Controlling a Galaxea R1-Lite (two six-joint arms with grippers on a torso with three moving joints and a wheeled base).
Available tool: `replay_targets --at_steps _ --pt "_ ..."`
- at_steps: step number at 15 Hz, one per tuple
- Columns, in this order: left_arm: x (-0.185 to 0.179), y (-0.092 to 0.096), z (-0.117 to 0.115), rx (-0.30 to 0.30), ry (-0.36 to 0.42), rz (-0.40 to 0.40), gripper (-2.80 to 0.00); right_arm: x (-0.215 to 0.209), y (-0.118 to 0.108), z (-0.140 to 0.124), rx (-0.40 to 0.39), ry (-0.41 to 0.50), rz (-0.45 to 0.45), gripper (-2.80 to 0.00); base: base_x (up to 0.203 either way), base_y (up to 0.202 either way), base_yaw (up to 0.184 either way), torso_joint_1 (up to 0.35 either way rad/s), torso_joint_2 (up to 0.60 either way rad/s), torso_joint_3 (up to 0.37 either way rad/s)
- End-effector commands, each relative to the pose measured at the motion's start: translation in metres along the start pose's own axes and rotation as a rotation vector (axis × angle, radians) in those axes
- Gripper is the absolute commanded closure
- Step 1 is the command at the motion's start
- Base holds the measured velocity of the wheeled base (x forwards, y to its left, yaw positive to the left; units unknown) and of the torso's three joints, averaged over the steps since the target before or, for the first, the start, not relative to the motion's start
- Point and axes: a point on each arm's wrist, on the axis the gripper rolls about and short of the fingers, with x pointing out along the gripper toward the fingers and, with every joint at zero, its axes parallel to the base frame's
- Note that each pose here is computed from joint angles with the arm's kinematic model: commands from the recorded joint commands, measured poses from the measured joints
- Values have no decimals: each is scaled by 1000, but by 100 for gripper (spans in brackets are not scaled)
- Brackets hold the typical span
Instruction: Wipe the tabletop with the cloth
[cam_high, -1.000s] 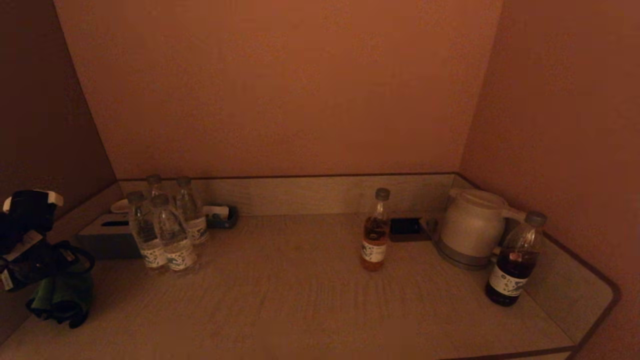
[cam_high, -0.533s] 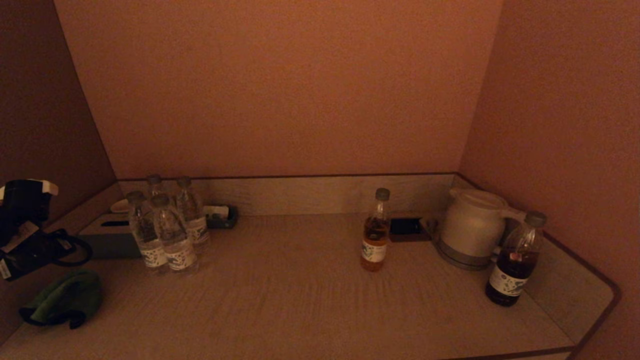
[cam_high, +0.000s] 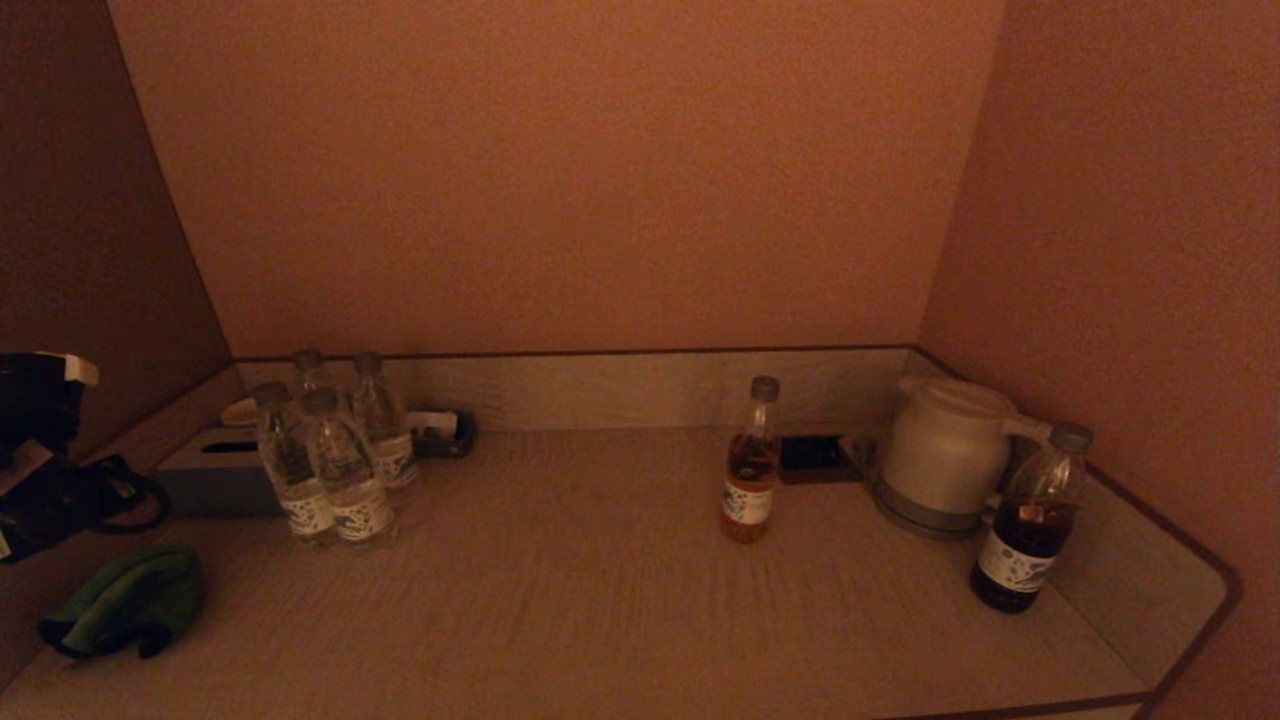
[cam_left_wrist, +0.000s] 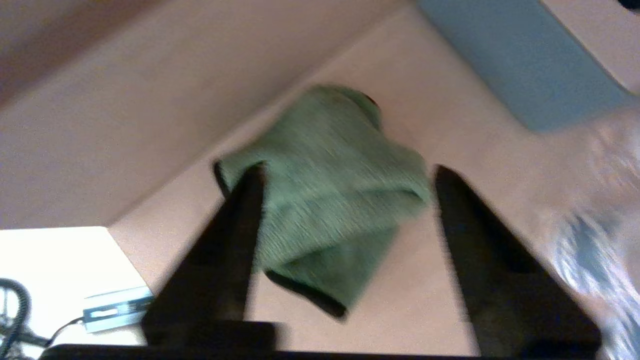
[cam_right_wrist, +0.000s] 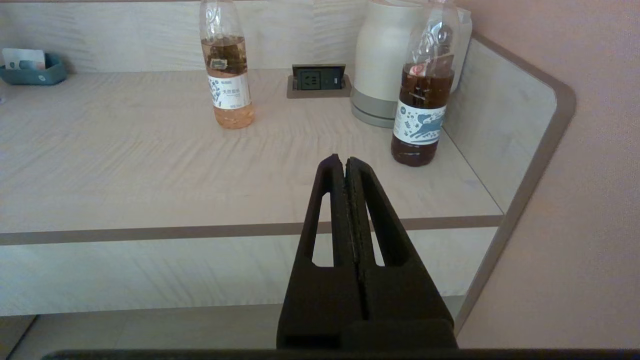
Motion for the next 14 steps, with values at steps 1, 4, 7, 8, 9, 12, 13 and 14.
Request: replay_targets --at_steps 1,4,7,8,9,12,13,14 --pt "-43 2 8 -16 -54 -105 0 0 0 0 0 1 1 0 0 0 0 0 0 0" --pt "-77 4 -1 22 -46 -251 0 0 0 0 0 1 -1 0 0 0 0 0 0 0" --pt "-129 21 -5 111 -129 -411 0 0 0 0 0 1 1 0 0 0 0 0 0 0" --pt "-153 32 -8 158 -177 -488 0 0 0 0 0 1 1 0 0 0 0 0 0 0" --pt "-171 41 -14 216 -209 -564 0 0 0 0 0 1 1 0 0 0 0 0 0 0" --pt "-209 69 -40 378 -266 -815 0 0 0 0 0 1 1 0 0 0 0 0 0 0" --pt "-219 79 -51 428 -289 -883 0 0 0 0 0 1 1 0 0 0 0 0 0 0" --pt "-225 87 -60 469 -308 -938 0 0 0 0 0 1 1 0 0 0 0 0 0 0"
